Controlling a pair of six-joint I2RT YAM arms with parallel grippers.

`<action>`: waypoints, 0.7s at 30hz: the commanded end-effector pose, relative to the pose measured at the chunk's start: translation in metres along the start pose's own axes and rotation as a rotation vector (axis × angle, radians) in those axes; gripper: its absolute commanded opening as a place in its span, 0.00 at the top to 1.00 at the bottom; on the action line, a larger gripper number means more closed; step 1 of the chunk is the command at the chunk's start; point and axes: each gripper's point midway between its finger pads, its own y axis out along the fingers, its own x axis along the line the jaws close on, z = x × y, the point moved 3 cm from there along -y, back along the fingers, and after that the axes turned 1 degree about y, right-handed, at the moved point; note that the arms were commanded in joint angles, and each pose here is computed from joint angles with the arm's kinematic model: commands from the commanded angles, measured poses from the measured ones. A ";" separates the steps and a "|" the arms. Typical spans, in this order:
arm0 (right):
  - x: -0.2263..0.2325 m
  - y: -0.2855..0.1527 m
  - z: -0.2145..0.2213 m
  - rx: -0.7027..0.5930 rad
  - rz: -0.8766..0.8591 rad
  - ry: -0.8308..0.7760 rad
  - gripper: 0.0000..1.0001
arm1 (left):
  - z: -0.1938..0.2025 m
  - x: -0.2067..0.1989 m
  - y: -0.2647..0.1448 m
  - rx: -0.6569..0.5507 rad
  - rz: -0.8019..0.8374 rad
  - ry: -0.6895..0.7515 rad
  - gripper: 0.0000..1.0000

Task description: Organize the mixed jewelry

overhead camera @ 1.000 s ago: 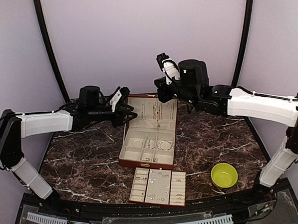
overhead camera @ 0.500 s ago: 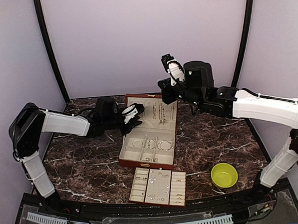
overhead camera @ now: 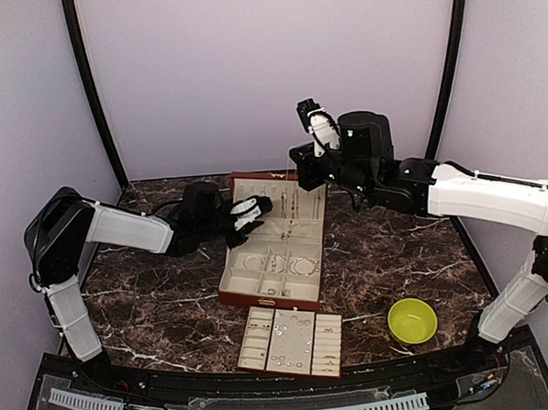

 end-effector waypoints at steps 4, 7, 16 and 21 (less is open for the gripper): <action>-0.004 -0.007 -0.011 -0.048 -0.001 0.024 1.00 | -0.005 0.004 -0.008 -0.020 -0.034 -0.016 0.78; -0.006 -0.008 -0.010 -0.048 0.005 0.024 1.00 | -0.024 0.010 -0.018 -0.098 -0.037 -0.049 0.75; -0.012 -0.016 -0.009 -0.056 0.019 0.042 1.00 | -0.080 0.036 -0.043 -0.300 -0.060 -0.118 0.63; -0.014 -0.018 -0.006 -0.054 0.022 0.050 1.00 | -0.091 0.044 -0.036 -0.326 -0.056 -0.121 0.61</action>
